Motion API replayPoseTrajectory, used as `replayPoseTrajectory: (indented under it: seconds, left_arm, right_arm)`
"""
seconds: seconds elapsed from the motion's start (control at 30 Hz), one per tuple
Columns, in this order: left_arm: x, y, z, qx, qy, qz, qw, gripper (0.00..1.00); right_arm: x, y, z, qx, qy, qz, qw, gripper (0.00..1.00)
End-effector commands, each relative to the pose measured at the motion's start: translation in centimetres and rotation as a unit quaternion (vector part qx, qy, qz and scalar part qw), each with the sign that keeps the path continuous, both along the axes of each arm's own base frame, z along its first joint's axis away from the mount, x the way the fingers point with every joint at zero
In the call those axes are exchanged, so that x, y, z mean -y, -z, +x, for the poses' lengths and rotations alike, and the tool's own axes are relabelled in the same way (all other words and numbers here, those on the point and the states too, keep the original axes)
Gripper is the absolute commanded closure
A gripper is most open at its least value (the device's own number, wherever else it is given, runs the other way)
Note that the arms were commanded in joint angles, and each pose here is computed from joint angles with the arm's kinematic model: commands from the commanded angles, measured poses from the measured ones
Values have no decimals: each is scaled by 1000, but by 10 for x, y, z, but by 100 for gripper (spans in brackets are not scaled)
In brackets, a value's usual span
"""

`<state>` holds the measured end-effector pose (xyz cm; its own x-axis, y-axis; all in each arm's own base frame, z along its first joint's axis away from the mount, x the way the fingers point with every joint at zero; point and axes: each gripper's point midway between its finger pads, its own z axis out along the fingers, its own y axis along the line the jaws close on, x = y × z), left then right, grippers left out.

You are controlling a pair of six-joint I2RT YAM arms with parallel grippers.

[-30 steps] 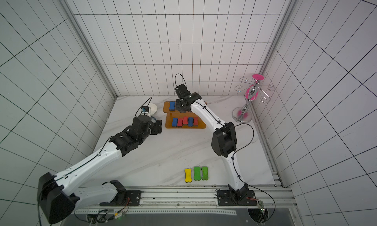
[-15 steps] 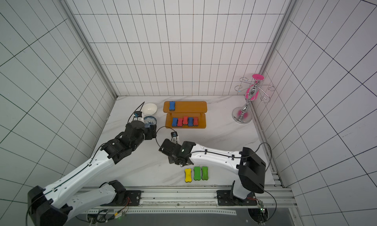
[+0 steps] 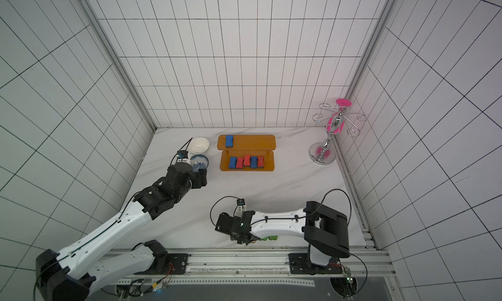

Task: Remove the whiteboard erasers from the shelf
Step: Place the whiteboard eraser at the center of the board.

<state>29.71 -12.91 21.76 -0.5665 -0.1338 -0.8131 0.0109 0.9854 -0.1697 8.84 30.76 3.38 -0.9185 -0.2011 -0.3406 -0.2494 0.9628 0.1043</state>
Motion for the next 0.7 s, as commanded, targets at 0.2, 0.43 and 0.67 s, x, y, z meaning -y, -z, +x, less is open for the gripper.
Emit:
replayPoseTrajectory:
  seconds: [0.2, 0.43, 0.67]
  left_arm:
    - [-2, 1, 1, 2, -2, 10, 1000, 16]
    - [-2, 4, 2, 0, -2, 11, 1000, 16]
    - [-3, 8, 0, -8, -2, 17, 1000, 17]
  right_arm:
    - [18, 5, -4, -8, 28, 1, 1000, 72]
    - [9, -1, -3, 1, 24, 17, 1000, 71]
    - [-3, 0, -9, -2, 18, 14, 1000, 70]
